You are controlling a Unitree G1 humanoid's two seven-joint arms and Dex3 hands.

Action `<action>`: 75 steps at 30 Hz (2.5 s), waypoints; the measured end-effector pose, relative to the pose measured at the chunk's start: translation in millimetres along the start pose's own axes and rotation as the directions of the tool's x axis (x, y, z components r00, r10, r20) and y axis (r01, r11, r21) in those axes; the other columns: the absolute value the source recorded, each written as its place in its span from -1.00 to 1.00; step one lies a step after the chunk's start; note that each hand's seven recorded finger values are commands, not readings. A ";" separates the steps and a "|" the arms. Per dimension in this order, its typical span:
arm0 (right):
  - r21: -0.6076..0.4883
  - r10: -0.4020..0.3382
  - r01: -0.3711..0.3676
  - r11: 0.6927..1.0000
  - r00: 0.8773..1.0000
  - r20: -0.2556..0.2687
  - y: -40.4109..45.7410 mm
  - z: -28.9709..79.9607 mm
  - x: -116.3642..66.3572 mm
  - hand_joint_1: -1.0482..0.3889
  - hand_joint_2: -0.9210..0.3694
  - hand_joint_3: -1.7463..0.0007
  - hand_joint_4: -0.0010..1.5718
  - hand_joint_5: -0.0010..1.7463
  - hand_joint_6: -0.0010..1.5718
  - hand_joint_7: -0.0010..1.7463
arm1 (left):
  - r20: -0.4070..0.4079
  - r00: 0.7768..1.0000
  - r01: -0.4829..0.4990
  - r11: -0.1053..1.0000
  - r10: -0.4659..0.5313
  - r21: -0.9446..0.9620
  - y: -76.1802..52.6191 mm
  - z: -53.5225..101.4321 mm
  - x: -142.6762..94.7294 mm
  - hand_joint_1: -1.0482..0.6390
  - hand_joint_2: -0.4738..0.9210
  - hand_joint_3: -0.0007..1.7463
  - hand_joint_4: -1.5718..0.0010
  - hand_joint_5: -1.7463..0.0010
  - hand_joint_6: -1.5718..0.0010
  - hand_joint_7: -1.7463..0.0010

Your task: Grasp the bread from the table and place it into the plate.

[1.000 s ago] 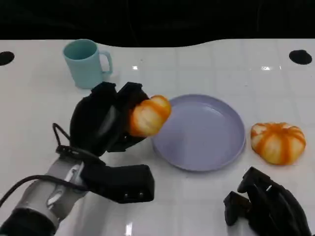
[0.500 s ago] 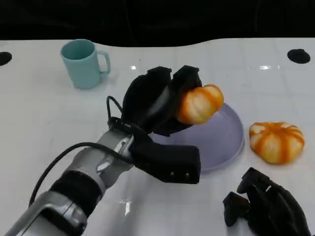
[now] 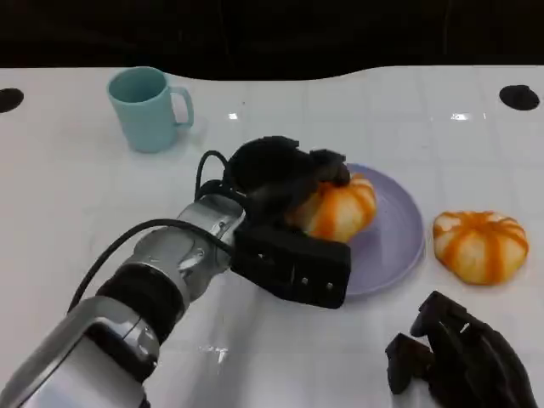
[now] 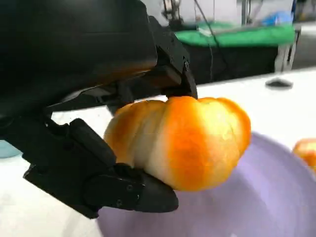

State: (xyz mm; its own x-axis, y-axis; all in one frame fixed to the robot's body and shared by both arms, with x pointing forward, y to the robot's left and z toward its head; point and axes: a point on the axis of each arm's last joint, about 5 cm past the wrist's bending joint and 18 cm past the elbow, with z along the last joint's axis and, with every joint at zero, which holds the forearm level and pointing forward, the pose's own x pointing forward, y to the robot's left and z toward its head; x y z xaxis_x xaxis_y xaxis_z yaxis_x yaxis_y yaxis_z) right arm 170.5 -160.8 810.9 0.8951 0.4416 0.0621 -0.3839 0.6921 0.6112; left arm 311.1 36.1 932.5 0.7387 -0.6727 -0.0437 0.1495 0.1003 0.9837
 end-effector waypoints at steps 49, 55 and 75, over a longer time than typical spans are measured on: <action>-0.008 -0.007 0.007 1.000 1.000 -0.003 -2.4 0.7 2.2 -0.33 -1.00 0.73 0.00 0.93 -0.12 0.62 | -0.119 0.934 -0.028 -0.262 0.337 -0.965 -70.8 6.2 -152.6 -0.52 1.00 -0.59 -0.02 -1.00 0.29 -1.00; -0.002 -0.007 0.007 1.000 1.000 -0.008 -2.6 0.8 2.1 -0.33 -1.00 0.74 0.01 0.93 -0.11 0.62 | -0.123 0.954 -0.015 -0.364 0.275 -0.931 -83.1 9.5 -163.8 -0.50 1.00 -0.65 -0.06 -1.00 0.27 -1.00; -0.011 -0.008 0.008 1.000 1.000 0.000 -6.5 2.3 2.7 -0.31 -1.00 0.70 0.00 0.91 -0.12 0.62 | -0.121 0.954 -0.004 -0.391 0.275 -0.920 -87.3 5.3 -165.1 -0.52 1.00 -0.68 -0.09 -1.00 0.24 -1.00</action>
State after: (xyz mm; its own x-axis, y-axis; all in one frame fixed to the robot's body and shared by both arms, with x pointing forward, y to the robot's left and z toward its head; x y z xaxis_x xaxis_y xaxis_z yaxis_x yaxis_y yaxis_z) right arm 175.9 -165.4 809.0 0.8981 0.4360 0.0567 -0.3789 0.7020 0.6030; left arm 172.6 134.6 854.7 0.8251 -0.5253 0.2082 0.5437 0.6377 -0.5457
